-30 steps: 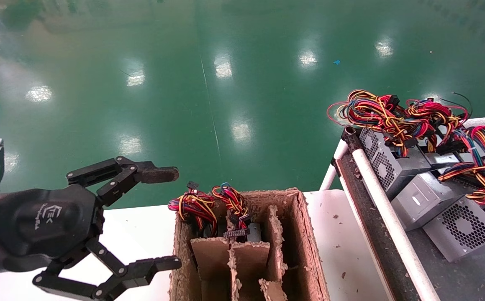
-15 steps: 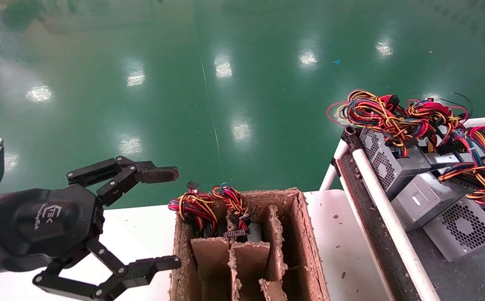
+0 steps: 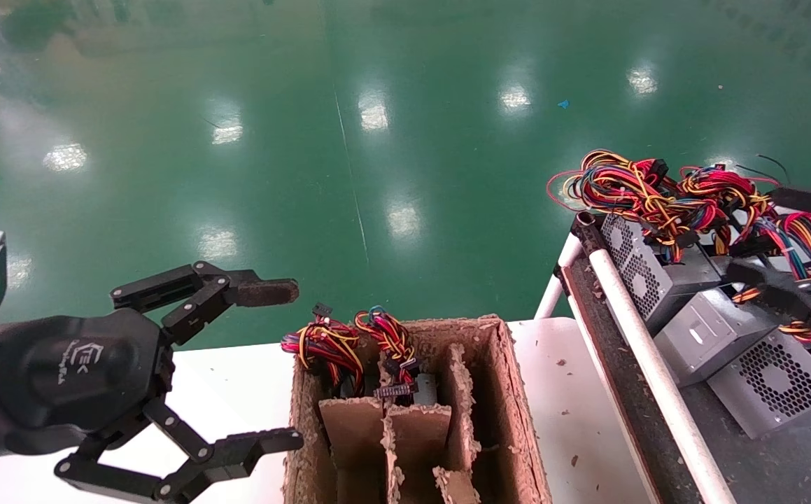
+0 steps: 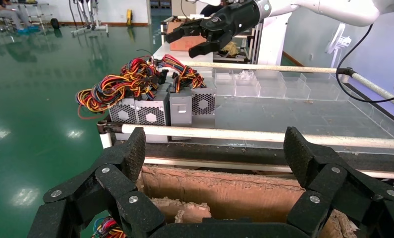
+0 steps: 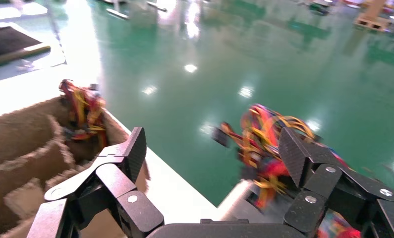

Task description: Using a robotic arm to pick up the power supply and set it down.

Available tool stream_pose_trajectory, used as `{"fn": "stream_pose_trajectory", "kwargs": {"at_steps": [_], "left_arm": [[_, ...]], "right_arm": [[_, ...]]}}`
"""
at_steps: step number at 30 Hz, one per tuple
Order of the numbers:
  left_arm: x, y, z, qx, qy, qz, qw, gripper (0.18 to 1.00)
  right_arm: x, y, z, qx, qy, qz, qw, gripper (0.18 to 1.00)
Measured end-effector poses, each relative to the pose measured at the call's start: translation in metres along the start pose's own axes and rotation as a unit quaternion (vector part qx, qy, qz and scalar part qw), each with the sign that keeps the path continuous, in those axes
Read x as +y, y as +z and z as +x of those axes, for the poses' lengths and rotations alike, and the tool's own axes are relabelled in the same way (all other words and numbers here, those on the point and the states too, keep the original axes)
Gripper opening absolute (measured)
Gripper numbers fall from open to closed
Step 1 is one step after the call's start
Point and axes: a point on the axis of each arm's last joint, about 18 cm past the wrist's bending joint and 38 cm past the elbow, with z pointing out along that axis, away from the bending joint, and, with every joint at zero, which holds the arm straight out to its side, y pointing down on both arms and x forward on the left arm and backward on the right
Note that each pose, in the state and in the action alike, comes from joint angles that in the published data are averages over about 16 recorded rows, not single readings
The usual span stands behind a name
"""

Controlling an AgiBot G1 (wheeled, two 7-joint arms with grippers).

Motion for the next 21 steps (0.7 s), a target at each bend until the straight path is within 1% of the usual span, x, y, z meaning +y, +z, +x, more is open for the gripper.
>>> {"fn": "stream_pose_trajectory", "kwargs": {"at_steps": [2, 8, 14, 21], "left_arm": [[0.000, 0.000, 0.000, 0.000, 0.000, 0.000, 1.0000, 1.001], [0.000, 0.000, 0.000, 0.000, 0.000, 0.000, 1.0000, 1.001], [0.000, 0.000, 0.000, 0.000, 0.000, 0.000, 1.0000, 1.001], [0.000, 0.000, 0.000, 0.000, 0.000, 0.000, 1.0000, 1.001]], "right_arm": [[-0.002, 0.007, -0.006, -0.014, 0.001, 0.004, 1.000, 0.914], [-0.007, 0.028, -0.024, -0.055, 0.002, 0.017, 0.998, 0.973], [-0.013, 0.047, -0.044, -0.096, 0.005, 0.030, 0.995, 0.995], [-0.016, 0.057, -0.056, -0.121, 0.006, 0.037, 0.992, 1.001]]}}
